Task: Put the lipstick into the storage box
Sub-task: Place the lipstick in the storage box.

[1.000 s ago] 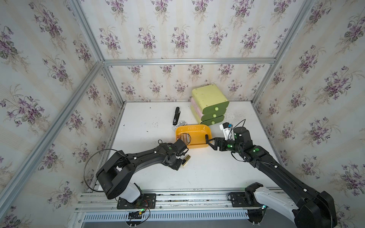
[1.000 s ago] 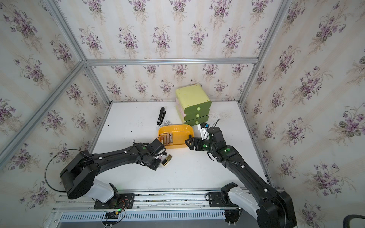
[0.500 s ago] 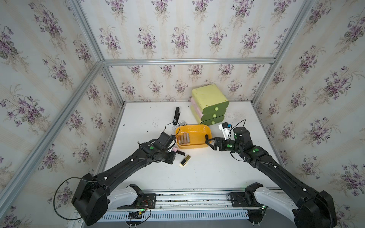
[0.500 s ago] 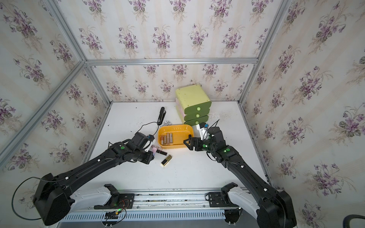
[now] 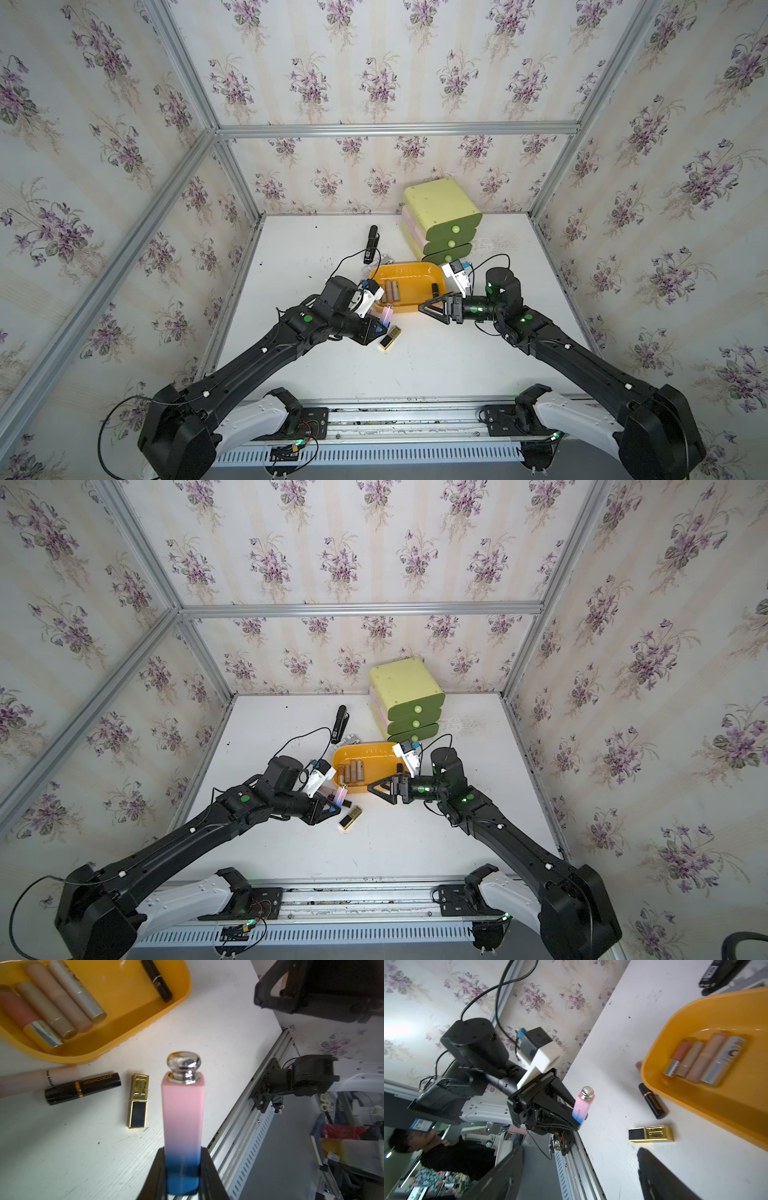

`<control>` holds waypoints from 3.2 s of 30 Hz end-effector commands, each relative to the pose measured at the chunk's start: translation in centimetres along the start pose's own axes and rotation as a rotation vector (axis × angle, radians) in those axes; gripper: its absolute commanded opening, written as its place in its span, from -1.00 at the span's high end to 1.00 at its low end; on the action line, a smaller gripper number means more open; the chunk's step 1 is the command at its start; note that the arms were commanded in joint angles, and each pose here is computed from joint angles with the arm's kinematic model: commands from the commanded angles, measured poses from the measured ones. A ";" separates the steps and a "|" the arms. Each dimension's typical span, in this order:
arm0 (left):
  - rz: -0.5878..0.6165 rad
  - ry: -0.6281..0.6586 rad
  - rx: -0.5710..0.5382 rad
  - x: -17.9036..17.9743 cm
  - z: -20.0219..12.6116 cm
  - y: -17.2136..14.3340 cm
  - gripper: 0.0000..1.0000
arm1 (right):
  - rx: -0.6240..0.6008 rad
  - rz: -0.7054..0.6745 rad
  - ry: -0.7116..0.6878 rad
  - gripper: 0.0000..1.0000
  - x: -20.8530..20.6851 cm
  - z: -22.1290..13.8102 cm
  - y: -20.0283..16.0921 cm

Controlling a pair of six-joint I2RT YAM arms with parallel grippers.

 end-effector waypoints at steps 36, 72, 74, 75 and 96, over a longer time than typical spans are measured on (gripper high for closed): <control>0.049 -0.376 -0.347 -4.3 -3.8 6.3 0.65 | -0.020 -0.144 0.152 -0.55 6.0 2.4 2.0; 0.057 -0.388 -0.352 -4.6 -4.2 6.3 0.04 | 0.026 -0.156 0.312 0.55 8.0 3.0 1.7; 0.063 -0.375 -0.352 -4.6 -4.4 6.3 -0.13 | 0.024 -0.156 0.308 0.55 8.0 3.0 1.7; 0.067 -0.362 -0.355 -4.6 -4.6 6.4 -0.36 | 0.023 -0.155 0.302 0.56 8.0 3.1 1.8; -0.157 0.519 -0.148 2.8 -10.0 0.0 -1.00 | -0.059 -0.066 -0.580 0.62 -1.9 6.1 8.4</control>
Point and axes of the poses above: each gripper's point midway between its finger pads, its own z axis out along the fingers, its own x axis along the line the jaws close on, y = z × x, the point moved 7 cm from there along -z, back along the fingers, and after that the axes turned 15 degrees about z, right-handed, at the moved point
